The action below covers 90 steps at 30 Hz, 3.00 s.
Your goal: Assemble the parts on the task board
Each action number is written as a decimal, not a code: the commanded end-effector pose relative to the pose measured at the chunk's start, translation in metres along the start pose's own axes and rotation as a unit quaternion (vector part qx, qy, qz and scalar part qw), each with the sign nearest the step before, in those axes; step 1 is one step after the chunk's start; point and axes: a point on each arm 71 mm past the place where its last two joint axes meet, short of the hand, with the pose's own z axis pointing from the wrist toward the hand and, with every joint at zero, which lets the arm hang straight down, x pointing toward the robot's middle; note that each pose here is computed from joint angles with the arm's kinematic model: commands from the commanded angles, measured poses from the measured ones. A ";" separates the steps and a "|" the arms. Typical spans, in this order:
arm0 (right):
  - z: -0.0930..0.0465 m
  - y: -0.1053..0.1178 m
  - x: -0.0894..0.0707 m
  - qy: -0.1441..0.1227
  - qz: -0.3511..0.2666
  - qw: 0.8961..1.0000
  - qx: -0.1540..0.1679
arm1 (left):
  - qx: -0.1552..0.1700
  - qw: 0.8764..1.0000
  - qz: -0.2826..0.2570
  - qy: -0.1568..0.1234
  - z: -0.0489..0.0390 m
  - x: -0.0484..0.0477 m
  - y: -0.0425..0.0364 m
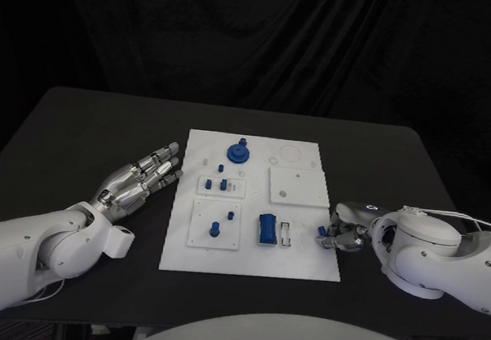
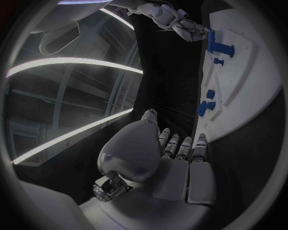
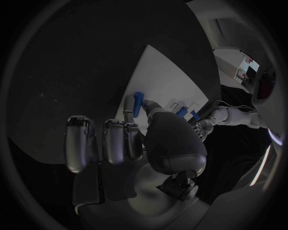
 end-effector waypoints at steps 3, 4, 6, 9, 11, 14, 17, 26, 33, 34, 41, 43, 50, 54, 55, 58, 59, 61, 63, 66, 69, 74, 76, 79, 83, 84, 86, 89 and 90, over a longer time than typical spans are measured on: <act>0.003 0.000 0.007 0.005 -0.006 1.000 0.003 | 0.032 0.999 -0.007 0.005 0.0003 0.0020 -0.0038; 0.003 0.001 0.008 0.005 -0.005 1.000 0.002 | 0.032 0.999 -0.007 0.005 0.0003 0.0021 -0.0038; 0.004 0.002 0.010 0.006 -0.002 1.000 -0.001 | 0.032 0.999 -0.008 0.005 0.0004 0.0022 -0.0036; 0.005 0.003 0.011 0.004 0.006 1.000 -0.004 | 0.031 0.999 -0.008 0.006 0.0003 0.0022 -0.0035; 0.005 0.003 0.011 0.003 0.013 1.000 -0.005 | 0.031 0.999 -0.008 0.006 0.0003 0.0022 -0.0035; 0.005 0.004 0.011 0.003 0.028 1.000 -0.009 | 0.030 0.999 -0.008 0.006 0.0001 0.0021 -0.0034; 0.005 0.005 0.011 -0.001 0.048 0.999 -0.015 | 0.030 1.000 -0.008 0.005 0.0000 0.0018 -0.0033; -0.004 0.013 0.011 0.021 0.190 0.981 -0.038 | 0.030 1.000 -0.008 0.005 -0.0004 0.0014 -0.0031; -0.007 0.025 0.006 0.042 0.257 0.964 -0.059 | 0.029 1.000 -0.009 0.007 0.0010 0.0026 -0.0024; -0.006 0.026 0.006 0.045 0.261 0.962 -0.061 | 0.029 1.000 -0.009 0.007 0.0012 0.0027 -0.0023; -0.002 0.033 0.006 0.059 0.278 0.956 -0.069 | 0.027 1.000 -0.008 0.006 0.0009 0.0021 -0.0021; 0.001 0.034 0.006 0.060 0.280 0.956 -0.070 | 0.027 1.000 -0.008 0.006 0.0010 0.0022 -0.0020; 0.006 0.038 0.006 0.066 0.276 0.956 -0.072 | 0.027 1.000 -0.009 0.008 0.0018 0.0030 -0.0017; 0.009 0.038 0.006 0.066 0.270 0.958 -0.071 | 0.026 1.000 -0.010 0.008 0.0021 0.0033 -0.0015; 0.010 0.038 0.006 0.066 0.267 0.959 -0.070 | 0.026 1.000 -0.010 0.008 0.0021 0.0033 -0.0015; 0.012 0.038 0.006 0.067 0.260 0.961 -0.069 | 0.026 1.000 -0.010 0.009 0.0021 0.0032 -0.0015; 0.012 0.038 0.006 0.068 0.257 0.962 -0.068 | 0.026 1.000 -0.010 0.009 0.0021 0.0032 -0.0015; 0.013 0.038 0.006 0.067 0.251 0.963 -0.067 | 0.026 1.000 -0.010 0.009 0.0020 0.0031 -0.0014; 0.014 0.038 0.006 0.064 0.242 0.966 -0.067 | 0.026 1.000 -0.010 0.009 0.0021 0.0031 -0.0013; 0.014 0.038 0.006 0.064 0.235 0.968 -0.067 | 0.025 1.000 -0.010 0.010 0.0023 0.0033 -0.0011; 0.015 0.039 0.007 0.066 0.228 0.969 -0.068 | 0.025 1.000 -0.011 0.010 0.0027 0.0036 -0.0008; 0.015 0.041 0.007 0.067 0.223 0.970 -0.071 | 0.024 1.000 -0.012 0.011 0.0029 0.0040 -0.0004; 0.015 0.042 0.007 0.068 0.222 0.970 -0.071 | 0.023 1.000 -0.012 0.011 0.0028 0.0039 -0.0003; 0.015 0.042 0.007 0.068 0.221 0.970 -0.072 | 0.023 1.000 -0.012 0.011 0.0027 0.0038 -0.0001; 0.015 0.042 0.007 0.068 0.219 0.971 -0.072 | 0.022 1.000 -0.012 0.011 0.0027 0.0038 0.0001; 0.015 0.042 0.007 0.067 0.219 0.971 -0.072 | 0.022 1.000 -0.012 0.011 0.0027 0.0038 0.0002; 0.015 0.041 0.007 0.064 0.218 0.971 -0.072 | 0.022 1.000 -0.012 0.011 0.0027 0.0038 0.0003; 0.014 0.040 0.006 0.057 0.220 0.971 -0.073 | 0.022 1.000 -0.012 0.011 0.0026 0.0036 0.0004; 0.014 0.039 0.005 0.052 0.219 0.971 -0.074 | 0.021 1.000 -0.012 0.011 0.0025 0.0035 0.0005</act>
